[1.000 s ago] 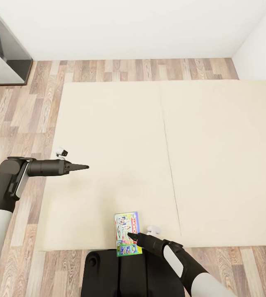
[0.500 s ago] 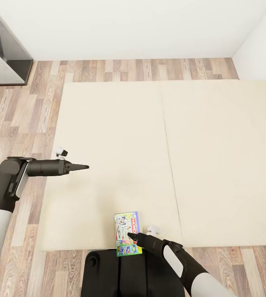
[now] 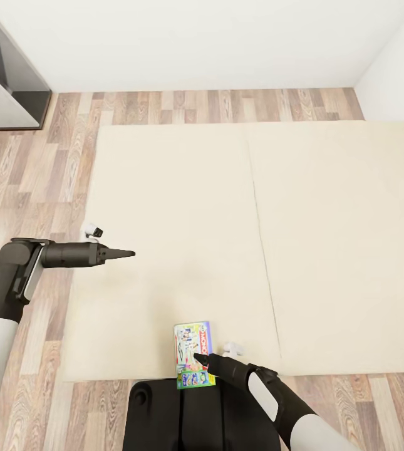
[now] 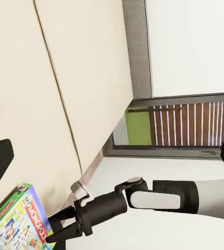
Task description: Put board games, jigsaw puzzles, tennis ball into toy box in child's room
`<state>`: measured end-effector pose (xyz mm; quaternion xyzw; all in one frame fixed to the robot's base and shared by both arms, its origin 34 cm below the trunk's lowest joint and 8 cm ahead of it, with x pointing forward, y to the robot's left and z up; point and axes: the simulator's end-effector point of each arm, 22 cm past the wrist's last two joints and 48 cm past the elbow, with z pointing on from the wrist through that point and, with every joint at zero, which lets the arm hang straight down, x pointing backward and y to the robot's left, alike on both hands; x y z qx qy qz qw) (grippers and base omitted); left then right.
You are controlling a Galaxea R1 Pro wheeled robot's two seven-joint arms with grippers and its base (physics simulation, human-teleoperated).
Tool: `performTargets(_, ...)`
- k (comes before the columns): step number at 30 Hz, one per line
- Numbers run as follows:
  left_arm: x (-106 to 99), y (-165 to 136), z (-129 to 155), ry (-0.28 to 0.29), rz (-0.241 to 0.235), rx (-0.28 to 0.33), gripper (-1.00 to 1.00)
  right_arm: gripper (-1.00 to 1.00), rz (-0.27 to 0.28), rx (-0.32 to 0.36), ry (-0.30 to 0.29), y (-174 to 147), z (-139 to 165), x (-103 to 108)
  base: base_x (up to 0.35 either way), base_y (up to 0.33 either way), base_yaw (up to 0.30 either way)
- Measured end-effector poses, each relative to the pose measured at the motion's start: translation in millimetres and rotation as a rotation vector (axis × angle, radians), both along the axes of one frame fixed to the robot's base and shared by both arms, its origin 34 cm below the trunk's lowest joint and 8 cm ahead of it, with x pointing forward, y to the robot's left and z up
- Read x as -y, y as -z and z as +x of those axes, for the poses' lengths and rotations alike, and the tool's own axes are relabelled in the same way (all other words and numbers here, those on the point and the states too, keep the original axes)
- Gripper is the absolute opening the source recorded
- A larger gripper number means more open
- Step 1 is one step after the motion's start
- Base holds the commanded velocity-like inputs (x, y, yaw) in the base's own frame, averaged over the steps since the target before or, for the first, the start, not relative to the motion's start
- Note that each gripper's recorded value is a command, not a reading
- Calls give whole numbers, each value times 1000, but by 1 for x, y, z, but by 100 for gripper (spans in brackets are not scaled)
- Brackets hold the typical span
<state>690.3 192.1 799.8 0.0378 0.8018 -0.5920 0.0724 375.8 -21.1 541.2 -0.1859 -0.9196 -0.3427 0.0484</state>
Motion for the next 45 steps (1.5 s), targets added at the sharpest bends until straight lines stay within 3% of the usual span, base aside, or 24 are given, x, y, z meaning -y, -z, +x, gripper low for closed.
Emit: performTargets(45, 0, 0, 0, 0, 0, 0, 100, 100, 0, 0, -1, 0, 0, 0, 0, 69, 0)
